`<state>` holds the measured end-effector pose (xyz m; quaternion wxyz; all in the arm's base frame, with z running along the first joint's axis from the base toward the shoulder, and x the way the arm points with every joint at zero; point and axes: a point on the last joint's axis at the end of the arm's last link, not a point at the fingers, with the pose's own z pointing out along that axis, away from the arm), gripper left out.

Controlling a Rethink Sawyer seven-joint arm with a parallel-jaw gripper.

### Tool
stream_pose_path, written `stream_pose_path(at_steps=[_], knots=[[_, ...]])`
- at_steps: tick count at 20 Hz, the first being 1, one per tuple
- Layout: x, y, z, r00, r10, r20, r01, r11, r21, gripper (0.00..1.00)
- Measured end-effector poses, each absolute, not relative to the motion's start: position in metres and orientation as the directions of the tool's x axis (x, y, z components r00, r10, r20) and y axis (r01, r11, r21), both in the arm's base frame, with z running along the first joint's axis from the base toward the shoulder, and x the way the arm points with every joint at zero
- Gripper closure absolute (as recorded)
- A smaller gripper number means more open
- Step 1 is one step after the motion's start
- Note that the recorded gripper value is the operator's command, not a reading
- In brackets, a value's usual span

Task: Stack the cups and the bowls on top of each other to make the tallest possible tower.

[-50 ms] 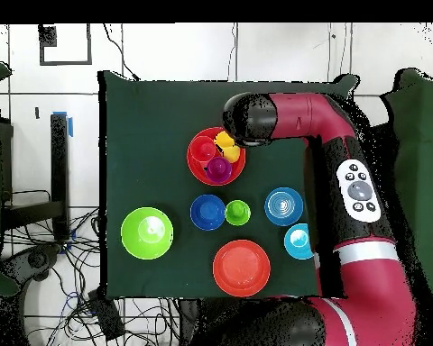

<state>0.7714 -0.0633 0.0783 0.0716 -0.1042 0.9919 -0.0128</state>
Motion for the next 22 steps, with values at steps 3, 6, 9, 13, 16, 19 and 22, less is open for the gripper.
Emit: stream_pose_path(at_steps=[3,6,9,13,16,19,22], knots=[[0.7709,-0.0628,0.0778,-0.968,-0.211,-0.137,-0.207,0.977,-0.043,0.00],[0.7708,-0.0622,0.0776,-0.968,-0.212,-0.137,-0.208,0.977,-0.043,0.00],[0.7708,-0.0623,0.0773,-0.968,-0.211,-0.137,-0.207,0.977,-0.043,0.00],[0.7709,-0.0621,0.0767,-0.967,-0.211,-0.139,-0.207,0.977,-0.043,0.00],[0.7709,-0.0621,0.0764,-0.967,-0.211,-0.139,-0.207,0.977,-0.042,0.00],[0.7706,-0.0619,0.0754,-0.968,-0.211,-0.138,-0.207,0.977,-0.041,0.00],[0.7704,-0.0615,0.0743,-0.968,-0.211,-0.138,-0.208,0.977,-0.040,0.00]])
